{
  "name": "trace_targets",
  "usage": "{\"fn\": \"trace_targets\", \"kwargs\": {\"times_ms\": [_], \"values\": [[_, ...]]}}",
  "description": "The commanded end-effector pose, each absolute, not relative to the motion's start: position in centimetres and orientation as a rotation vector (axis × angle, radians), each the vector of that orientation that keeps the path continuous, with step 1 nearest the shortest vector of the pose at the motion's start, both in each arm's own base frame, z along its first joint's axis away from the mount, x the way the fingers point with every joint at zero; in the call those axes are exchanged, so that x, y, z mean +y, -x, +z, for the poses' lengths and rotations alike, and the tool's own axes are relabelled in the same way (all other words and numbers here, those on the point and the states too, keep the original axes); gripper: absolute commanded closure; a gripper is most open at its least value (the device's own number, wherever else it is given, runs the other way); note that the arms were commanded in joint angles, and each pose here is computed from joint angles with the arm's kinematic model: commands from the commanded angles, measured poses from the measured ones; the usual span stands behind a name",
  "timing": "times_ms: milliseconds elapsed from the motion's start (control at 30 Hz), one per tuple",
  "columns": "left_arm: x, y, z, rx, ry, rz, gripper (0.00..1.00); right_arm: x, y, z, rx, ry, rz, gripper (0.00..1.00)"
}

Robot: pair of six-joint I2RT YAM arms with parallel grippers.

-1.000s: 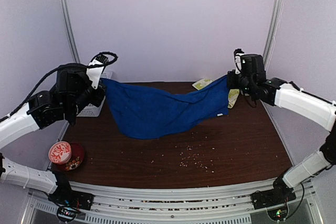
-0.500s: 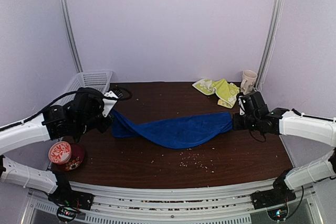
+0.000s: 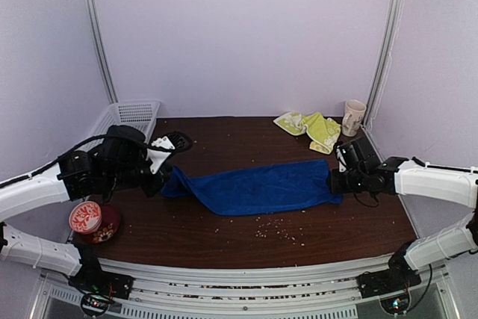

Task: Roll the towels
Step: Adjust the towel at the center of the board.

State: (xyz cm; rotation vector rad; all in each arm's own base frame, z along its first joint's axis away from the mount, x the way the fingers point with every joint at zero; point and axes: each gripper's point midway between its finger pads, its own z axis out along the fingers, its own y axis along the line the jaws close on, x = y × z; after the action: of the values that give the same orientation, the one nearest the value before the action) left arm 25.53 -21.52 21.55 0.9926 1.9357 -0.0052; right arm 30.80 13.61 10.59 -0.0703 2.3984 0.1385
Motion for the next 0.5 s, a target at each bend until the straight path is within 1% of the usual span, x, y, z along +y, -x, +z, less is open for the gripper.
{"fn": "trace_targets", "kwargs": {"times_ms": [0,167,233,300,400,467], "values": [[-20.6,-26.2,22.0,1.926,-0.957,0.068,1.00,13.5,-31.0,12.2,2.386,0.096,0.106,0.55],[-20.4,-26.8,21.5,1.952,-0.954,0.117,1.00,14.3,-31.1,12.6,2.412,0.170,0.112,0.51],[-21.1,-26.4,21.3,1.950,-0.989,0.078,1.00,16.0,-31.0,12.5,2.411,0.240,0.195,0.46],[-22.0,-25.8,21.6,1.931,-1.028,0.006,1.00,19.1,-31.2,13.5,2.361,0.342,0.312,0.40],[-23.0,-24.8,22.2,1.898,-1.072,-0.095,1.00,24.9,-30.4,15.8,2.201,0.566,0.541,0.38],[-23.4,-24.1,22.5,1.877,-1.100,-0.145,1.00,28.8,-29.0,18.1,2.016,0.750,0.656,0.37]]}}
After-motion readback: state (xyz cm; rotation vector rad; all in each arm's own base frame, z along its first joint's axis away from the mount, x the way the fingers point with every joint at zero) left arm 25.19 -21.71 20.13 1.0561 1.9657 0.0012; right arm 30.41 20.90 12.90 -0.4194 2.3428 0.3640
